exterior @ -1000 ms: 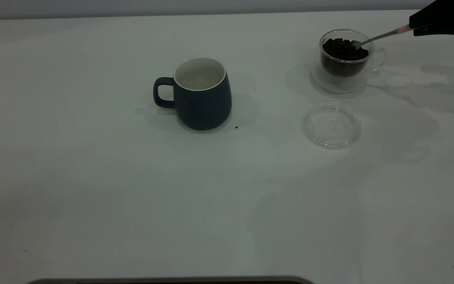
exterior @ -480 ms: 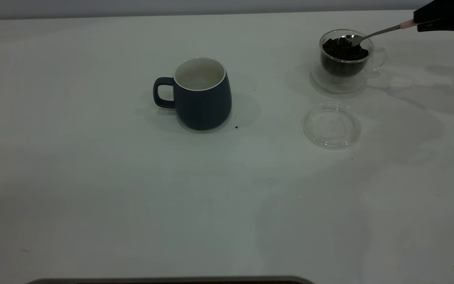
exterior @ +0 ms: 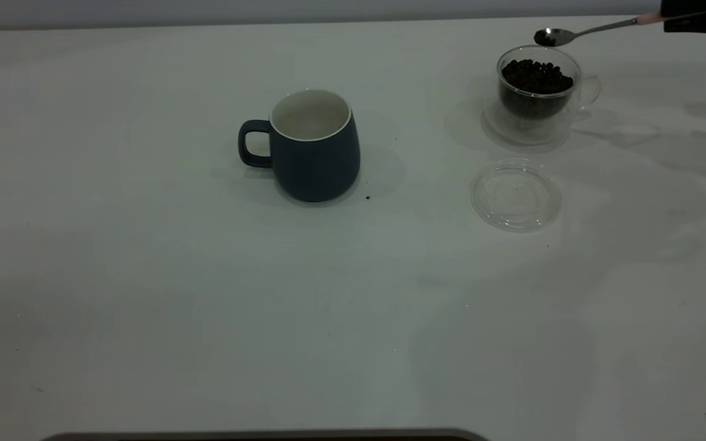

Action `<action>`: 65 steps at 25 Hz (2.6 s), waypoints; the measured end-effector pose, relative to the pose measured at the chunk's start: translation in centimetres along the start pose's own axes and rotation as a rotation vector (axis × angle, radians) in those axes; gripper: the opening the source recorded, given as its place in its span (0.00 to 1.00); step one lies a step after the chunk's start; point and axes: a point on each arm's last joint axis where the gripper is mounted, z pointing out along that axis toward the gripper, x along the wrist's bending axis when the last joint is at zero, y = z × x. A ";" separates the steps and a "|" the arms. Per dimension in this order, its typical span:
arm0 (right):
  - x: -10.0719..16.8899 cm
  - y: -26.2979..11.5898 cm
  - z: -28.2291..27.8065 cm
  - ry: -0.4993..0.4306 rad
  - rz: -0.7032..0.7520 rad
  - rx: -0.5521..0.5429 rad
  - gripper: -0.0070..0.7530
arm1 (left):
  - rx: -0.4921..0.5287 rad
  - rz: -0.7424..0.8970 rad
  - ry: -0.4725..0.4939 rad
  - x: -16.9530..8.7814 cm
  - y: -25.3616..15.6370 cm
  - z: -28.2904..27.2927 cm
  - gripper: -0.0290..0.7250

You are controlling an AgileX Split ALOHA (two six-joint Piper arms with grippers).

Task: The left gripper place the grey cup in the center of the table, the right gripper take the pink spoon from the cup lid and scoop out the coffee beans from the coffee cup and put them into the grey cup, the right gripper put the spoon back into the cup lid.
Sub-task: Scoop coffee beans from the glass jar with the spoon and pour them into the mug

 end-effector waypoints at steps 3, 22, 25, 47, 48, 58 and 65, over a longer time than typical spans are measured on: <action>0.1 0.1 0.0 0.015 0.014 -0.016 0.14 | 0.000 0.000 0.000 0.0 0.0 0.0 0.79; 4.3 -1.9 6.7 0.064 -0.029 0.126 0.14 | 0.000 0.001 0.000 0.0 0.0 0.0 0.79; 5.3 -2.5 8.0 0.079 -0.036 0.149 0.14 | 0.000 0.001 0.000 0.0 0.0 0.0 0.79; 10.8 -7.7 16.0 0.132 -0.113 0.315 0.14 | 0.000 0.000 0.000 0.0 0.0 0.0 0.79; 10.8 -7.7 16.1 0.122 -0.117 0.309 0.14 | 0.000 0.000 0.000 0.0 0.0 0.0 0.79; 10.5 -7.7 17.3 0.043 -0.298 0.248 0.14 | 0.000 0.000 0.000 0.0 0.0 0.0 0.79; 12.0 -7.4 16.8 -0.025 -0.581 0.235 0.14 | 0.000 0.000 0.000 0.0 0.0 0.0 0.79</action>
